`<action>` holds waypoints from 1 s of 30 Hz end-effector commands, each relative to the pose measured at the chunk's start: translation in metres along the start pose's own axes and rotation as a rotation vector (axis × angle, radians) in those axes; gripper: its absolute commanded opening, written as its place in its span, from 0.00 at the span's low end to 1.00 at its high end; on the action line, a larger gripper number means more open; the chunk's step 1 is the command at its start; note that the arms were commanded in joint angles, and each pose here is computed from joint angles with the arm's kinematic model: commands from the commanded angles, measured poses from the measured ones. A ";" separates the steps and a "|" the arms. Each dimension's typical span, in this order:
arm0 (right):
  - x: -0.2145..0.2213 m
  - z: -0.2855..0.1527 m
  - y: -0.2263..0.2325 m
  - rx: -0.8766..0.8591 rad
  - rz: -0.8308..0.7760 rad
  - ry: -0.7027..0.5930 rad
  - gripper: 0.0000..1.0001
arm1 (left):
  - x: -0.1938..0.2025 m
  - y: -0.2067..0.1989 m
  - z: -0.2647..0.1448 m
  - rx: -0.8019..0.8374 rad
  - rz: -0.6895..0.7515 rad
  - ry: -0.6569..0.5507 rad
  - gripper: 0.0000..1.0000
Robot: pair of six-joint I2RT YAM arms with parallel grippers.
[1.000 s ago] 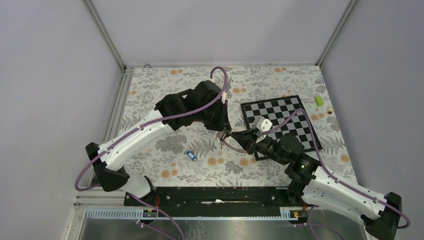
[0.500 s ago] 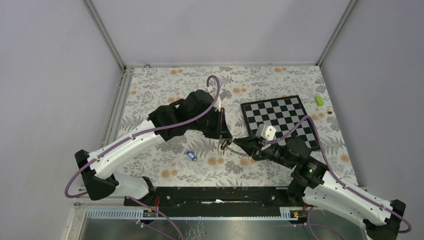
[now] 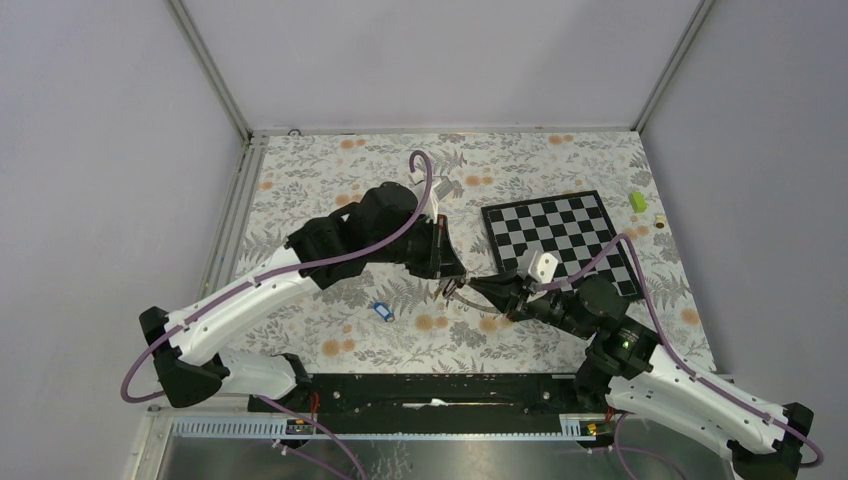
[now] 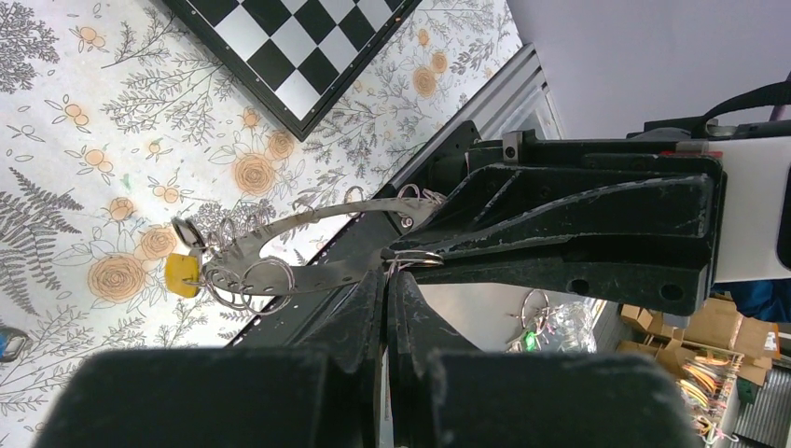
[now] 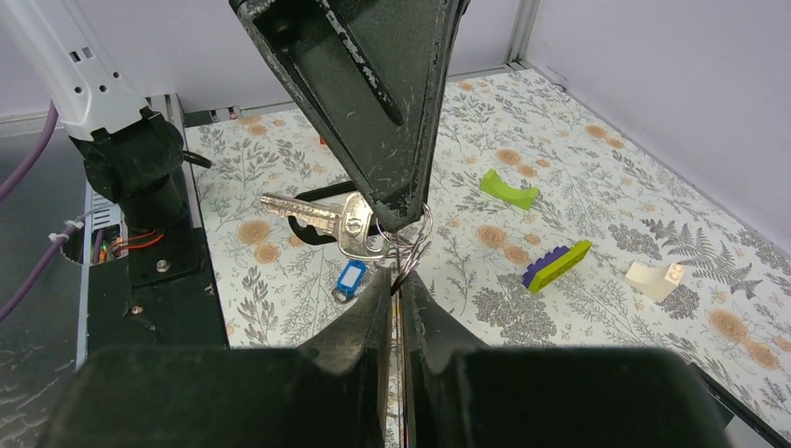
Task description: Remove the keys from the keyring
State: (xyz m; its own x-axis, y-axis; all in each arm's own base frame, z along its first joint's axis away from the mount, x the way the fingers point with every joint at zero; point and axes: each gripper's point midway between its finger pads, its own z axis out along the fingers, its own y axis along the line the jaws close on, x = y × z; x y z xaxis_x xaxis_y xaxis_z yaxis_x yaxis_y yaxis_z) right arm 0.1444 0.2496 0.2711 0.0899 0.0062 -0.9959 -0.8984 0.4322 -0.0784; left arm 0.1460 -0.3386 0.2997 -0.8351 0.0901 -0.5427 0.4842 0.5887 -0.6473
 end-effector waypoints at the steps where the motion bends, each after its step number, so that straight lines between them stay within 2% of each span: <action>1: -0.031 -0.004 -0.016 0.086 -0.010 -0.072 0.00 | -0.006 -0.013 -0.020 0.065 0.051 -0.048 0.00; 12: -0.038 -0.008 -0.015 0.086 -0.006 -0.086 0.00 | -0.003 -0.005 -0.016 0.038 0.052 -0.044 0.00; 23: -0.069 -0.016 -0.015 0.084 -0.023 -0.162 0.00 | 0.007 0.004 -0.004 0.018 0.028 0.001 0.00; 30: -0.058 -0.016 -0.022 0.122 -0.013 -0.129 0.00 | 0.006 0.002 -0.007 0.023 0.029 -0.007 0.00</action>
State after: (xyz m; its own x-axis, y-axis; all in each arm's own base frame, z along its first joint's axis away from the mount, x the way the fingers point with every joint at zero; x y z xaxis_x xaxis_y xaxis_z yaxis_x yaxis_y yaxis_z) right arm 0.1398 0.2411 0.2831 0.0792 0.0123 -0.9968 -0.8951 0.4411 -0.0657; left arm 0.1441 -0.3443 0.2995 -0.8190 0.0950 -0.5658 0.5177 0.5477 -0.6573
